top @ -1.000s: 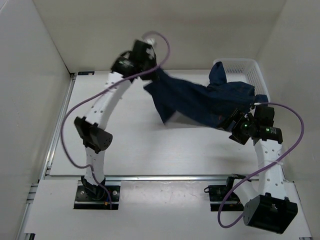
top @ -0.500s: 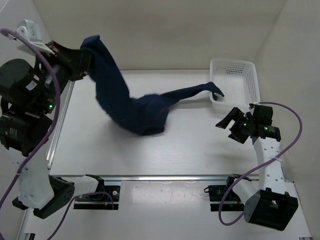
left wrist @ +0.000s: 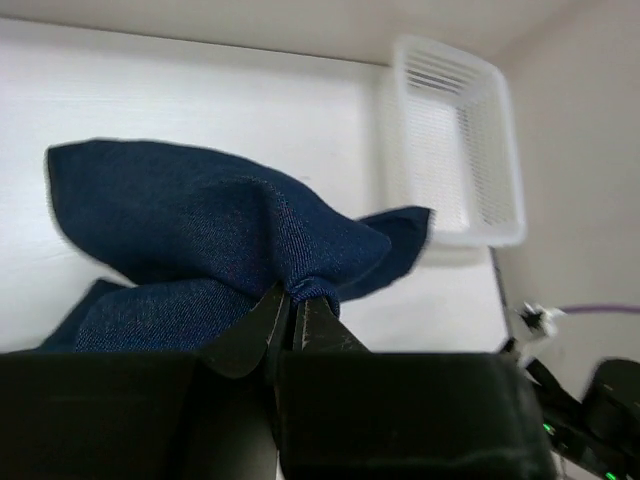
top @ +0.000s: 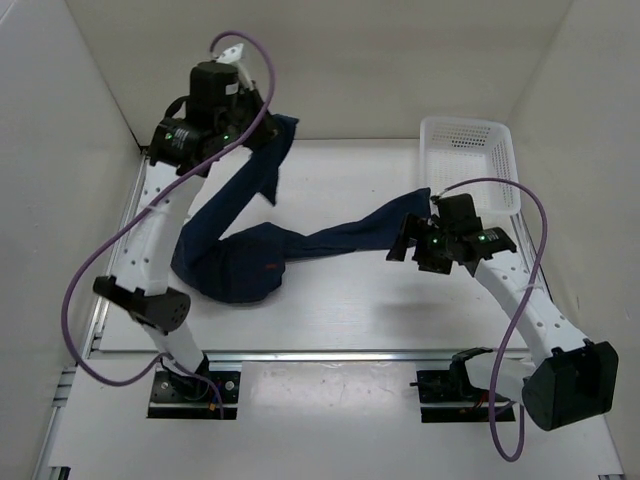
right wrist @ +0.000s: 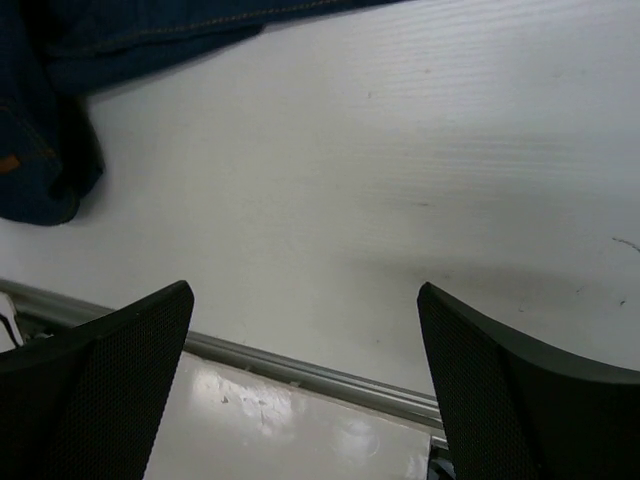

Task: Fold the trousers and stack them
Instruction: Flatten the trousers out

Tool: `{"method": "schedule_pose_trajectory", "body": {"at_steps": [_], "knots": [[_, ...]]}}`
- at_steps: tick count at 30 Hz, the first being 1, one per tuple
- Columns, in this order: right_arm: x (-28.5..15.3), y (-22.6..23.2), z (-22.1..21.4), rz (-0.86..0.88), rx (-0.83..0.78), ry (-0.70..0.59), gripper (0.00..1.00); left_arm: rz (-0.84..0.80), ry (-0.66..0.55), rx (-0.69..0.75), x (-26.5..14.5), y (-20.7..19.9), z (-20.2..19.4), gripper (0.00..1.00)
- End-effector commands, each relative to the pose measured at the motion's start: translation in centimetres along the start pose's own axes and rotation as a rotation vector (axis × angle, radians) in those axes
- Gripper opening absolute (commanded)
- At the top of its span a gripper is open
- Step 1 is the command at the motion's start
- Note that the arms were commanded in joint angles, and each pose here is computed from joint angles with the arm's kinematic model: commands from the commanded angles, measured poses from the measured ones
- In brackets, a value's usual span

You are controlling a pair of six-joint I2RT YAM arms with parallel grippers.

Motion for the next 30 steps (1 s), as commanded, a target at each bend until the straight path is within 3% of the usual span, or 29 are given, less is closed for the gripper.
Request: {"method": "schedule_pose_trajectory", "body": {"at_steps": [1, 2, 4, 5, 6, 7, 9, 10, 12, 13, 14, 16, 18, 24, 28, 30], "knots": [[-1.6, 0.6, 1.9, -0.018, 0.029, -0.162, 0.97, -0.264, -0.034, 0.019, -2.5, -5.6, 1.6, 0.1], [-1.8, 0.1, 1.7, -0.035, 0.039, -0.166, 0.99, -0.294, 0.009, 0.026, -0.4, -6.5, 0.8, 0.1], [-2.8, -0.7, 1.7, -0.044, 0.063, -0.207, 0.99, -0.413, 0.019, 0.062, -1.0, -9.2, 0.9, 0.1], [-3.1, -1.2, 1.4, -0.057, 0.077, -0.205, 0.99, -0.425, 0.042, 0.083, -0.1, -9.5, 0.3, 0.19], [-3.6, -1.6, 1.8, -0.062, 0.085, -0.232, 0.99, -0.405, 0.038, 0.091, -0.3, -9.3, 0.4, 0.48], [-4.0, -2.2, 1.3, -0.069, 0.097, -0.238, 0.99, -0.352, 0.034, 0.084, -0.2, -8.4, 0.5, 0.99], [-4.3, -3.5, 0.7, -0.104, 0.114, -0.232, 1.0, -0.254, -0.015, 0.074, -1.9, -5.9, 1.4, 1.0], [-4.3, -3.9, 0.0, -0.102, 0.123, -0.222, 1.0, -0.142, 0.016, 0.044, -0.6, -2.4, 1.0, 1.0], [-4.3, -4.8, -0.5, -0.118, 0.141, -0.214, 1.0, -0.028, -0.016, -0.007, -3.0, 1.2, 1.3, 1.0], [-4.2, -4.9, -1.1, -0.108, 0.132, -0.203, 1.0, 0.103, -0.032, -0.066, -3.2, 4.9, 1.5, 1.0], [-4.3, -5.0, -1.0, -0.104, 0.142, -0.204, 1.0, 0.204, 0.054, -0.11, -1.9, 7.8, -1.2, 1.0], [-4.1, -5.1, -1.3, -0.087, 0.141, -0.181, 1.0, 0.351, 0.081, -0.215, -3.3, 11.6, -3.3, 0.97], [-3.7, -5.0, -1.0, -0.078, 0.131, -0.176, 1.0, 0.497, 0.209, -0.31, -2.9, 16.1, -7.8, 0.99], [-3.2, -4.2, 0.1, -0.033, 0.108, -0.155, 1.0, 0.583, 0.429, -0.414, -2.9, 18.1, -16.8, 0.99], [-2.7, -3.9, 0.6, -0.015, 0.108, -0.141, 1.0, 0.455, 0.368, -0.416, 0.0, 17.3, -18.9, 0.99], [-2.9, -3.7, 0.6, -0.005, 0.098, -0.135, 1.0, 0.441, 0.444, -0.415, 1.8, 17.8, -19.8, 0.95]]}}
Point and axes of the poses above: each gripper's point midway between its finger pads, its own x axis out along the fingers, its own y axis along the line the jaws close on, z = x × y, the point moved 7 cm from there along -x, back along the fingers, and after that the axes turned 7 degrees about x, right-handed, at the moved point
